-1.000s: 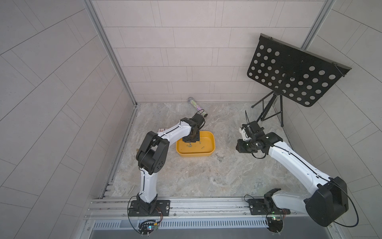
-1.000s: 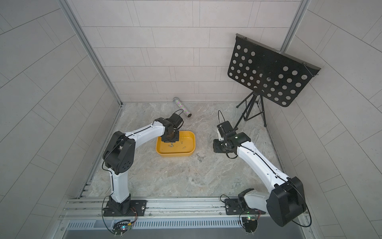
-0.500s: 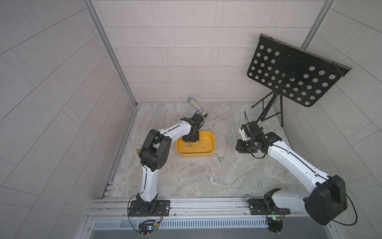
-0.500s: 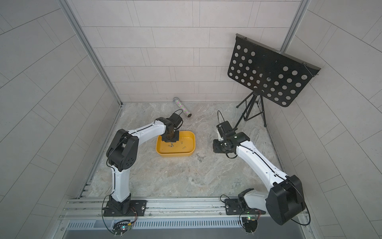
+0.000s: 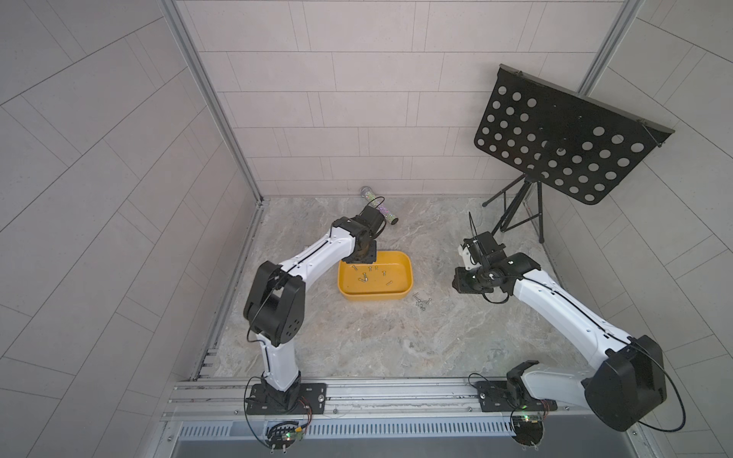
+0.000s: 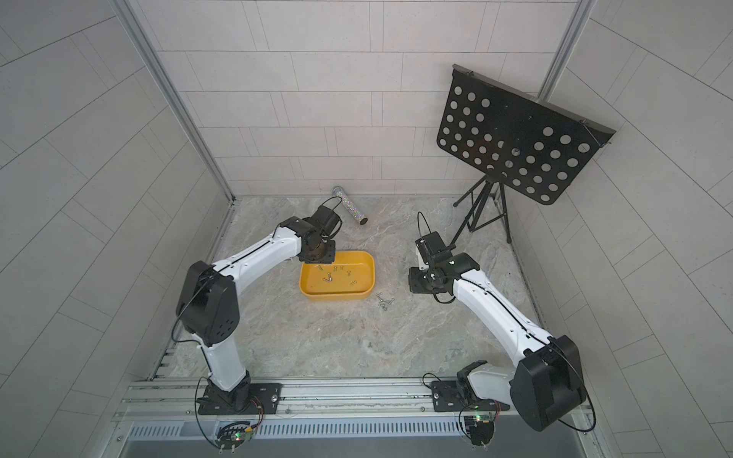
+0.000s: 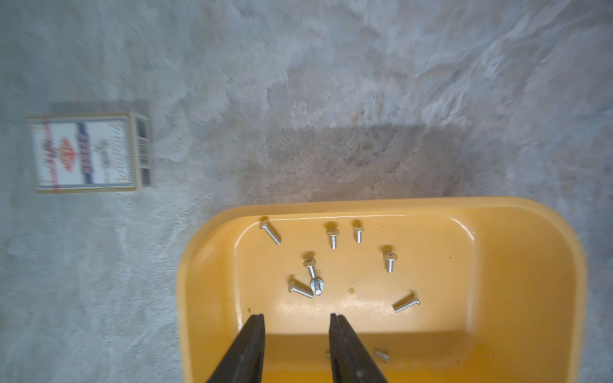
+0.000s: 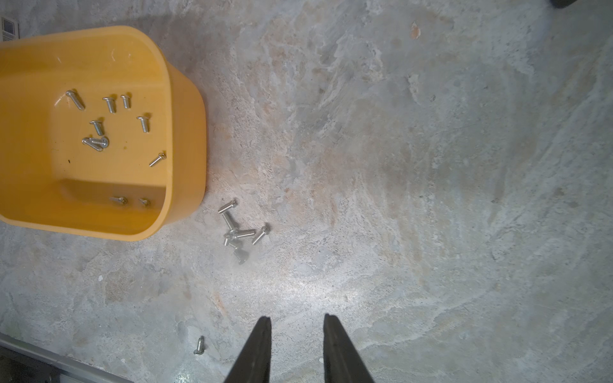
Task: Put the screws on the desktop into the storage box
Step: Move the storage box to the center of the board.
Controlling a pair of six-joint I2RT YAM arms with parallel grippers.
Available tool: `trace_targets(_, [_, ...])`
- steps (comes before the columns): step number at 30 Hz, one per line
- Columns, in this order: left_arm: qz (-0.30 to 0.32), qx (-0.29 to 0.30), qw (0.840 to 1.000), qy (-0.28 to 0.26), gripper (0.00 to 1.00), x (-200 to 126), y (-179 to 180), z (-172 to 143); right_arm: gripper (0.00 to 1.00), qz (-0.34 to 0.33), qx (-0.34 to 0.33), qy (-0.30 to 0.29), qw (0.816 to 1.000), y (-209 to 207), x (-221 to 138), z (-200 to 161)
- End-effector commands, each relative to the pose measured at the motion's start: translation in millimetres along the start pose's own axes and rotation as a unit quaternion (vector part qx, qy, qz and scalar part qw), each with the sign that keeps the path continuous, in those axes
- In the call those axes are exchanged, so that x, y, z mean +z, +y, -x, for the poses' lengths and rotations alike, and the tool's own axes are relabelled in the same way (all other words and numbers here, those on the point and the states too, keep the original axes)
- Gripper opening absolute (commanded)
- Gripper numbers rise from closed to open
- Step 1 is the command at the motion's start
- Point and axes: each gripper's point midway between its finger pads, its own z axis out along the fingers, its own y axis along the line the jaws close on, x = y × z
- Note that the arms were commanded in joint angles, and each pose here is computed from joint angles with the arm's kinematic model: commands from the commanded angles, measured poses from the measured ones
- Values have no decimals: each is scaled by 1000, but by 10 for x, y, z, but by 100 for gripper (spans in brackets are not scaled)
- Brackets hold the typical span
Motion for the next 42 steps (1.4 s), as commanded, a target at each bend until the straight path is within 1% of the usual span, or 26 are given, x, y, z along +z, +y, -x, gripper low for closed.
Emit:
trace_targets(1, [57, 18, 998, 22, 44, -132, 421, -191, 31, 0, -2, 0, 1000, 19, -39, -5])
trace_targets(6, [70, 13, 997, 42, 44, -132, 686, -416, 31, 5, -3, 1, 1000, 53, -29, -18])
trace_targets(10, [65, 11, 996, 56, 45, -102, 747, -560, 31, 6, -4, 2, 1000, 61, -35, -38])
trace_targets(13, [60, 6, 996, 59, 45, -85, 766, -603, 31, 7, -5, 1, 1000, 68, -52, -37])
trace_targets(17, [47, 2, 997, 67, 45, -33, 737, -616, 31, 5, -5, -1, 1000, 62, -71, -42])
trace_targets(22, [30, -1, 996, 80, 45, 115, 637, -616, 31, 5, -6, 0, 1000, 59, -72, -49])
trace_targets(27, [24, -3, 996, 80, 45, 187, 581, -565, 31, 2, -8, -1, 1000, 49, -71, -49])
trace_targets(35, [27, -3, 994, 110, 44, 450, 531, -630, 31, 4, -7, 3, 1000, 56, -26, -50])
trace_targets(37, [28, -5, 993, 115, 41, 514, 521, -635, 31, 3, -8, 4, 1000, 53, -22, -50])
trace_targets(42, [28, -17, 993, 111, 29, 607, 492, -544, 31, 3, -12, 5, 1000, 60, -10, -44])
